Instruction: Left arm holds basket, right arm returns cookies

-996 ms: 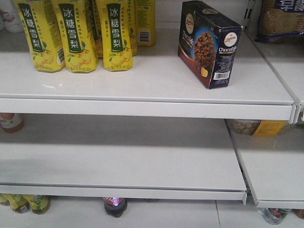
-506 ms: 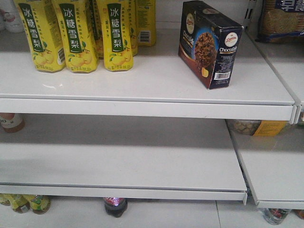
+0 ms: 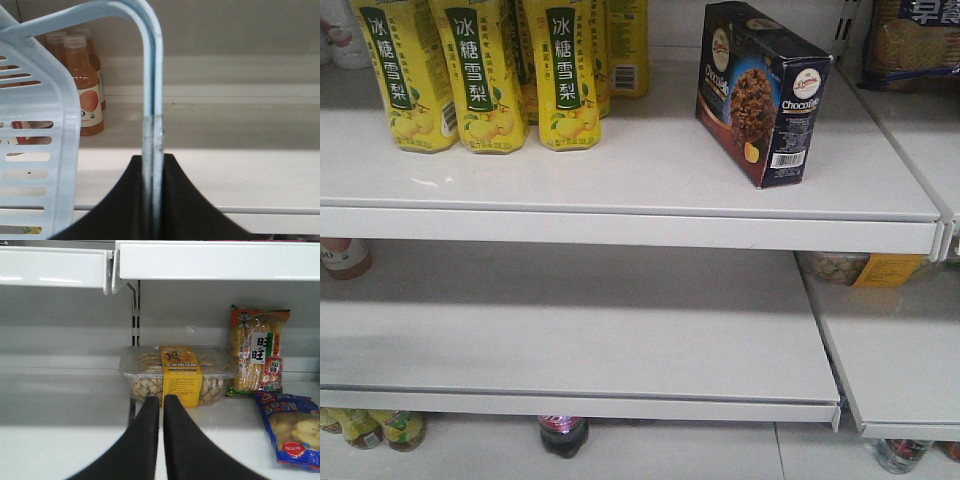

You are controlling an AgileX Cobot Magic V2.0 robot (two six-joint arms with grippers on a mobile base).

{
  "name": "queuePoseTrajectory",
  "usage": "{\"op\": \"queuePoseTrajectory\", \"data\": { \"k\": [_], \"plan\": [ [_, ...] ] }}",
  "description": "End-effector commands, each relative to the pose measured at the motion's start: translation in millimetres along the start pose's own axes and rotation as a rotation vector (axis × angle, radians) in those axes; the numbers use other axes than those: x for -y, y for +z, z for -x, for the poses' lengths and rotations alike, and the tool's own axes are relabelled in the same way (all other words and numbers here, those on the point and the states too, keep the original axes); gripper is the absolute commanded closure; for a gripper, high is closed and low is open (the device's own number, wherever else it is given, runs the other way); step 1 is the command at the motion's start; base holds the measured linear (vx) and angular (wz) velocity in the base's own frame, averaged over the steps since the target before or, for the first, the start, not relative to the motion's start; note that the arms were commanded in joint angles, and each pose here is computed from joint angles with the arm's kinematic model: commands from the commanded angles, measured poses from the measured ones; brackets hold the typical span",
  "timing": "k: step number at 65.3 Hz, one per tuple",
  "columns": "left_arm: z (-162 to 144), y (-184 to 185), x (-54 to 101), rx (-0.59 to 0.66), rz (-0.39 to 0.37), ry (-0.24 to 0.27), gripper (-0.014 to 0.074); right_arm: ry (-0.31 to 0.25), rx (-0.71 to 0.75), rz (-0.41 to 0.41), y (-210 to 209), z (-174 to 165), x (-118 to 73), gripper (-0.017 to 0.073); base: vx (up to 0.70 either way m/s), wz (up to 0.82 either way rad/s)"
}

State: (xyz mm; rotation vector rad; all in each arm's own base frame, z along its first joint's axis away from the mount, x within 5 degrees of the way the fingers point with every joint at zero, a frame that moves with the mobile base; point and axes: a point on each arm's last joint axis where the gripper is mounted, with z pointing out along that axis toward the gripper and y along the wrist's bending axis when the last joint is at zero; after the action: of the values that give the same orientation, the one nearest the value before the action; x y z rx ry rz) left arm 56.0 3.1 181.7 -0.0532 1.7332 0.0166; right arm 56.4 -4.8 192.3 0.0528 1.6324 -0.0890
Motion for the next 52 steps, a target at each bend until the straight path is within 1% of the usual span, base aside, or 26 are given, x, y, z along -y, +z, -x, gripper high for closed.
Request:
{"op": "queuePoseTrajectory", "data": {
  "k": [1,52],
  "plan": [
    [19.9,-4.8,1.1,0.148,-0.010,0.028,0.0594,-0.013,0.065,-0.005,-0.1,0.6,0.3,0.0562,0.00,0.00],
    [19.8,-4.7,1.1,0.147,-0.010,0.028,0.0594,-0.013,0.060,-0.004,0.0,0.1,0.3,0.0562,0.00,0.00]
  ]
}}
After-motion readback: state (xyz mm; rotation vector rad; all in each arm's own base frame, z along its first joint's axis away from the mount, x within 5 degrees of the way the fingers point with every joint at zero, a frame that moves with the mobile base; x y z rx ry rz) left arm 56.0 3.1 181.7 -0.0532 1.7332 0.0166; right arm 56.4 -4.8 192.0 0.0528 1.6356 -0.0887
